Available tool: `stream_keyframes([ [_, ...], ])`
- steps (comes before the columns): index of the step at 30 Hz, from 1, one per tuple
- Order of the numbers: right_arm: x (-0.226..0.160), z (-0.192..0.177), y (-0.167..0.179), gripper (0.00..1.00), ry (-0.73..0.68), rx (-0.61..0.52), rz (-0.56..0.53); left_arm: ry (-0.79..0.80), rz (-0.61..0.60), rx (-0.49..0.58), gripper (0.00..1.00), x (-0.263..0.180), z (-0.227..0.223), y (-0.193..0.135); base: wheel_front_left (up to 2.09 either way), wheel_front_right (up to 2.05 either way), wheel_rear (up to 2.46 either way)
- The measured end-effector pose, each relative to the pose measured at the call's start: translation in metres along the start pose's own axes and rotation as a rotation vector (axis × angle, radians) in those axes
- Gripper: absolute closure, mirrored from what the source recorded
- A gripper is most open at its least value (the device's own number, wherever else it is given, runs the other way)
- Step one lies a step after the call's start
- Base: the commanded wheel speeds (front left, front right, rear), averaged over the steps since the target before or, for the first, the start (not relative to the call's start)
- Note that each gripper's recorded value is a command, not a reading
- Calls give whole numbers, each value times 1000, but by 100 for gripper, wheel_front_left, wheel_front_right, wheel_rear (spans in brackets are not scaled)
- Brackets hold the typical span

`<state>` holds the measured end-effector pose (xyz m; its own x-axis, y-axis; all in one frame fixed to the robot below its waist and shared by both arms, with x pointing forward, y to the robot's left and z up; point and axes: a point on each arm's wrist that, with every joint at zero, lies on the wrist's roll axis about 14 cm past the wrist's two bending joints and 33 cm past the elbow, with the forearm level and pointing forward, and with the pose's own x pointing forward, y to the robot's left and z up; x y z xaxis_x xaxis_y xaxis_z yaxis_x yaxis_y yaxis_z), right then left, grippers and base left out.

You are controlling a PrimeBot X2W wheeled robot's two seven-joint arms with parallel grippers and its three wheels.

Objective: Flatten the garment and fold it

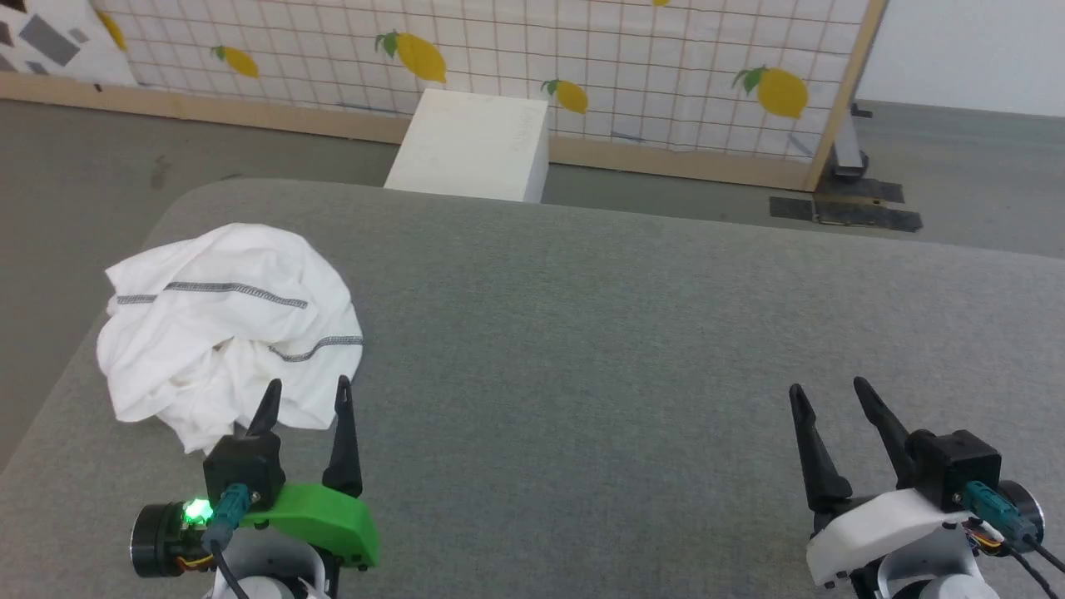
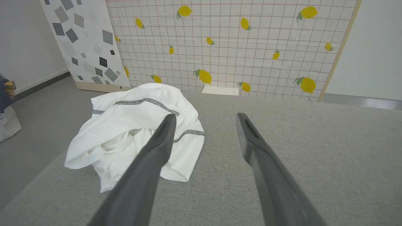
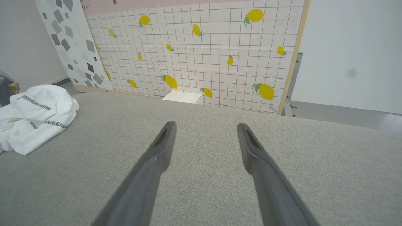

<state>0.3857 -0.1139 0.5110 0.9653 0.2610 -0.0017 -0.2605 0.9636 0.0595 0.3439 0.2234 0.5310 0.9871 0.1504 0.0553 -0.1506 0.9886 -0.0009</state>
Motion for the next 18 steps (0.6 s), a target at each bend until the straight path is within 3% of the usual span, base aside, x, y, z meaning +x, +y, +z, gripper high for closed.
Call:
stream_keyframes([
  [18,18,-9,37,0,7,47,113,-8,138,-24,0,-27,-4,40,0,0,0],
])
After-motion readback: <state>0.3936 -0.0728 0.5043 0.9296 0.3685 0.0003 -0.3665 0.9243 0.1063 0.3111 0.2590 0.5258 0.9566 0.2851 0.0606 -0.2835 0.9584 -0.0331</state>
